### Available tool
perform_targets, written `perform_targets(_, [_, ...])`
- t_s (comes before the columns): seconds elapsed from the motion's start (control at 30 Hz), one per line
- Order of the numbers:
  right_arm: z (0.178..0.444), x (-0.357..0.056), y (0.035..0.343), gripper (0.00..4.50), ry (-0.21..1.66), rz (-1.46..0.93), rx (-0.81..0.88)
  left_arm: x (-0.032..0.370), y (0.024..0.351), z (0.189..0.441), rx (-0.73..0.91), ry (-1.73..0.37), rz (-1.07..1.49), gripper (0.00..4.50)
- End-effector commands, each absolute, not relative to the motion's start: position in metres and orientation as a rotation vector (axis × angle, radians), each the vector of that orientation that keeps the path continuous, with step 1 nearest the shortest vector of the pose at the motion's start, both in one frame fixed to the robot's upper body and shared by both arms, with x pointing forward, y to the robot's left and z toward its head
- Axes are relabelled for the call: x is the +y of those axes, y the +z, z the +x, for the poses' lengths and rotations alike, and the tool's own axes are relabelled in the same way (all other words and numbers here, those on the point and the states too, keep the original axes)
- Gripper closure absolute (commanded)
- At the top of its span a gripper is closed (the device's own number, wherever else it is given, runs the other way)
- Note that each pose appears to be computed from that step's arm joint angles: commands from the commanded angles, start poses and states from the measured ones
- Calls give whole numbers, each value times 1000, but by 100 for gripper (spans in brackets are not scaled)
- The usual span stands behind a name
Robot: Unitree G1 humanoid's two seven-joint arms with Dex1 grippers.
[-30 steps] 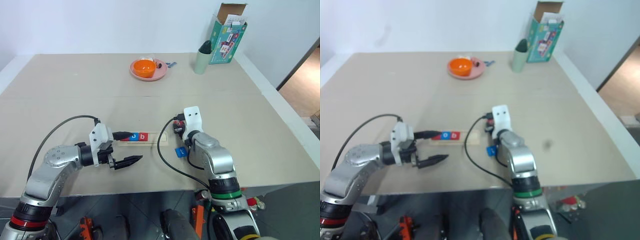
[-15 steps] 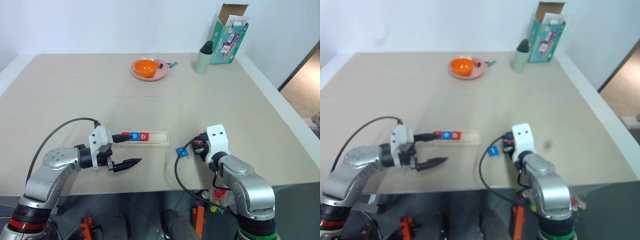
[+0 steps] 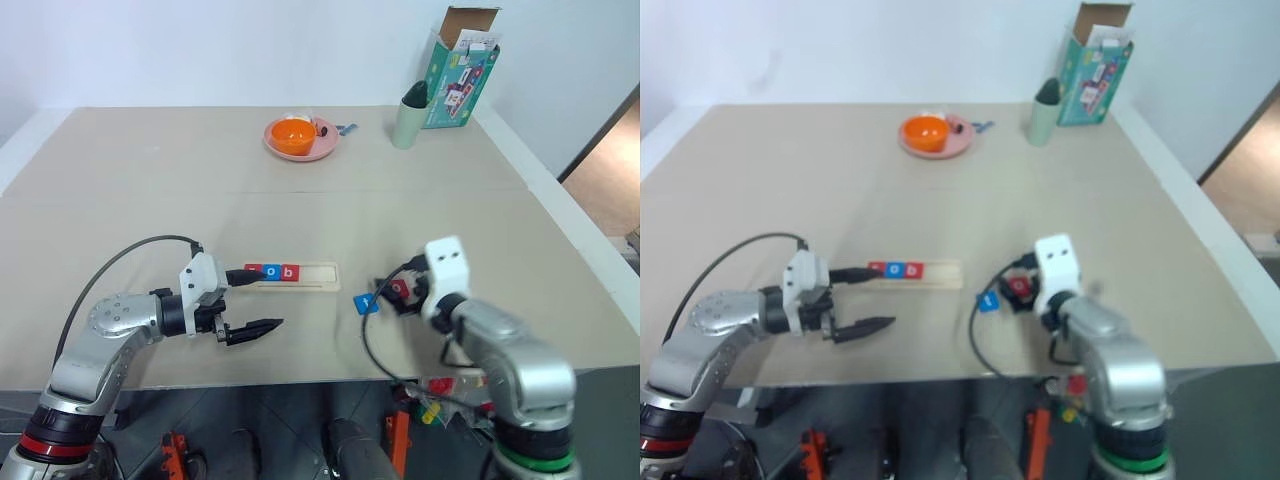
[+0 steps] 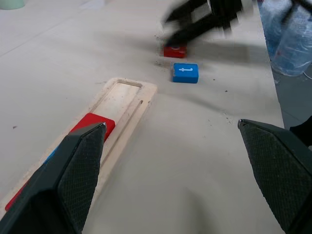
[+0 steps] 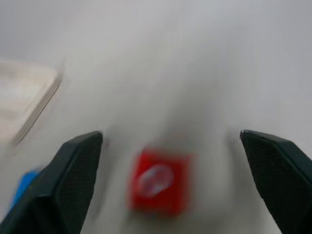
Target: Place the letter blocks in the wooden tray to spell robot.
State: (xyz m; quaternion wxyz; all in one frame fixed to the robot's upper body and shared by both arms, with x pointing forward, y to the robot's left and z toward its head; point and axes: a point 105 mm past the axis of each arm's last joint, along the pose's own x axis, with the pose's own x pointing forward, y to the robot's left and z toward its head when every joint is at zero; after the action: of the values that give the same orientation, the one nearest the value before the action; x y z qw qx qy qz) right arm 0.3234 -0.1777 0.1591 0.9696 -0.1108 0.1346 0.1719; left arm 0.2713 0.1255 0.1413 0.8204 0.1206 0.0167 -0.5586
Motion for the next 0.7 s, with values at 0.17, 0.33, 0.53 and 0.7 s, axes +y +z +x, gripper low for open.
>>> perform_targets(0.17, [333,-198,178,2,843,-471,217,119,148,274,-6,-1212,277,0])
perform_targets(0.33, [330,-202,148,2,1120,-628,238,118,147,274,-7,-1214,277,0])
perform_targets(0.53, [344,-199,141,2,1230,-670,211,120,148,273,-7,-1203,279,0])
perform_targets(0.7, [349,-196,135,2,1284,-666,217,122,148,271,-2,-1193,281,0])
